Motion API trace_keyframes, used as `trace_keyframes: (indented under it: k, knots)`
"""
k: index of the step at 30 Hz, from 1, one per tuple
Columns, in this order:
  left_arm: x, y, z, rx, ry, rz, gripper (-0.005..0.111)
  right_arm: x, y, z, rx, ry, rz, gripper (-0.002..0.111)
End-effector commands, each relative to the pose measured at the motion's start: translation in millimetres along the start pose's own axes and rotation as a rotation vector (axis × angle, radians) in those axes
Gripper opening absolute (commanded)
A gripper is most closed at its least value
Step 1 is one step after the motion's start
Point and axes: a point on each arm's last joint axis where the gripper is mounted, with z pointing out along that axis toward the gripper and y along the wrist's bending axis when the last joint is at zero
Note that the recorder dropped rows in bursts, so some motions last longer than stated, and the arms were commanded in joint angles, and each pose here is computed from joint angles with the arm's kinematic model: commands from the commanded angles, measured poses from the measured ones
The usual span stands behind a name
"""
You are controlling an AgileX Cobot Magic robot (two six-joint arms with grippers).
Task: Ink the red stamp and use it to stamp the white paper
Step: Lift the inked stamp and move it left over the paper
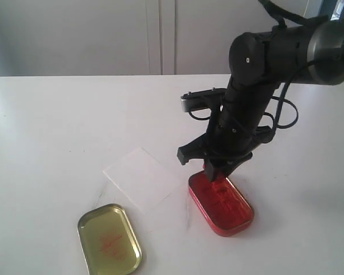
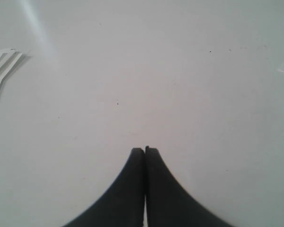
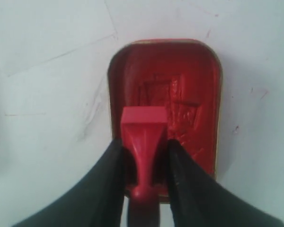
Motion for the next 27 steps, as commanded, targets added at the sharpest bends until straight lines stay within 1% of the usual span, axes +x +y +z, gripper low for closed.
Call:
trace_keyframes:
  k: [1,13,27]
  knots:
    - [-0.4,-0.7,-0.4,0.009,-0.005,-0.009,0.0,-13.5,1.1,-5.1,-0.002,-0.002,-0.022,0.0]
    - [-0.4,-0.7,-0.4,0.009,-0.005,-0.009,0.0,-47.9,5.5,-0.9,-0.014,0.014,-0.068,0.0]
    - [-0.4,-0.7,-0.4,0.009,-0.005,-0.009,0.0,-87.6,41.8,31.0,-0.026,0.039,-0.177,0.0]
